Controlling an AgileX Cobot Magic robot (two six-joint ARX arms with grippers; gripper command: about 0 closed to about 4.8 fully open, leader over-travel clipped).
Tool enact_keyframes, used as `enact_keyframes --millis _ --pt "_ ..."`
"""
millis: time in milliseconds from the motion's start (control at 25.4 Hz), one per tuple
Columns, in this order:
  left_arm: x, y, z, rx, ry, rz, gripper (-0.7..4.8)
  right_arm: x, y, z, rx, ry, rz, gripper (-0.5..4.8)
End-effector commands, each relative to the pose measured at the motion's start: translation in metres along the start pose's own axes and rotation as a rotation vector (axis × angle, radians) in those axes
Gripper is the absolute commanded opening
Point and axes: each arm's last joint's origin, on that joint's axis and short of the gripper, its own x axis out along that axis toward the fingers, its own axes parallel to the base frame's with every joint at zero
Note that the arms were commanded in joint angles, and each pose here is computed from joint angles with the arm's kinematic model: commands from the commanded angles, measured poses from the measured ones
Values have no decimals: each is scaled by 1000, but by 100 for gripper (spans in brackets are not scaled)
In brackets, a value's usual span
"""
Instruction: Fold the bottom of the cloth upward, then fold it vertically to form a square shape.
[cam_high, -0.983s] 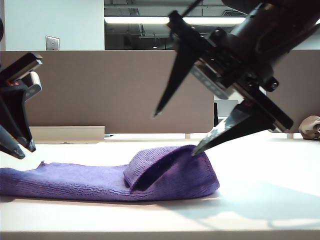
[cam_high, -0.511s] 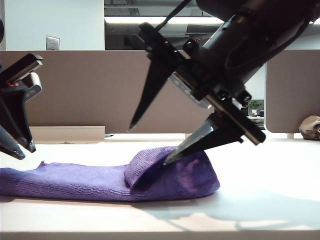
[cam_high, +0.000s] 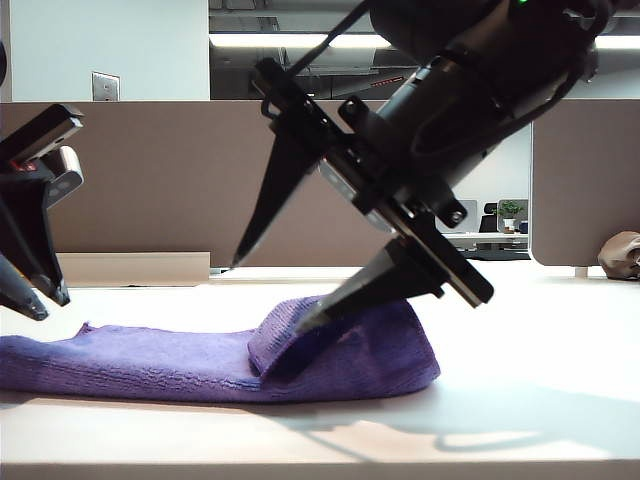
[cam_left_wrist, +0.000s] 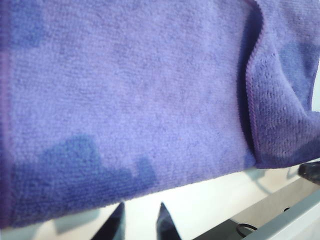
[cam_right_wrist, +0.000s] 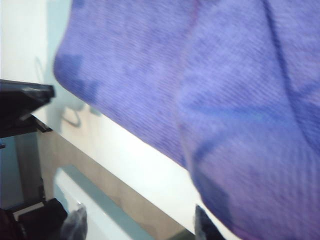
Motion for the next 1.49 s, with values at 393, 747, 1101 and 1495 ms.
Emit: enact_keyframes --millis 393,747,1101,1495 --pt "-1 0 0 21 -2 -6 84 -2 -2 2 -28 -31 -46 278" --pt "-1 0 -1 18 3 -5 84 -5 -4 9 -25 -60 -24 207" --pt "-1 0 -2 12 19 -1 84 -3 -2 14 -44 -97 9 73" --pt "-1 0 -1 25 8 1 84 3 0 18 -66 -99 65 -4"
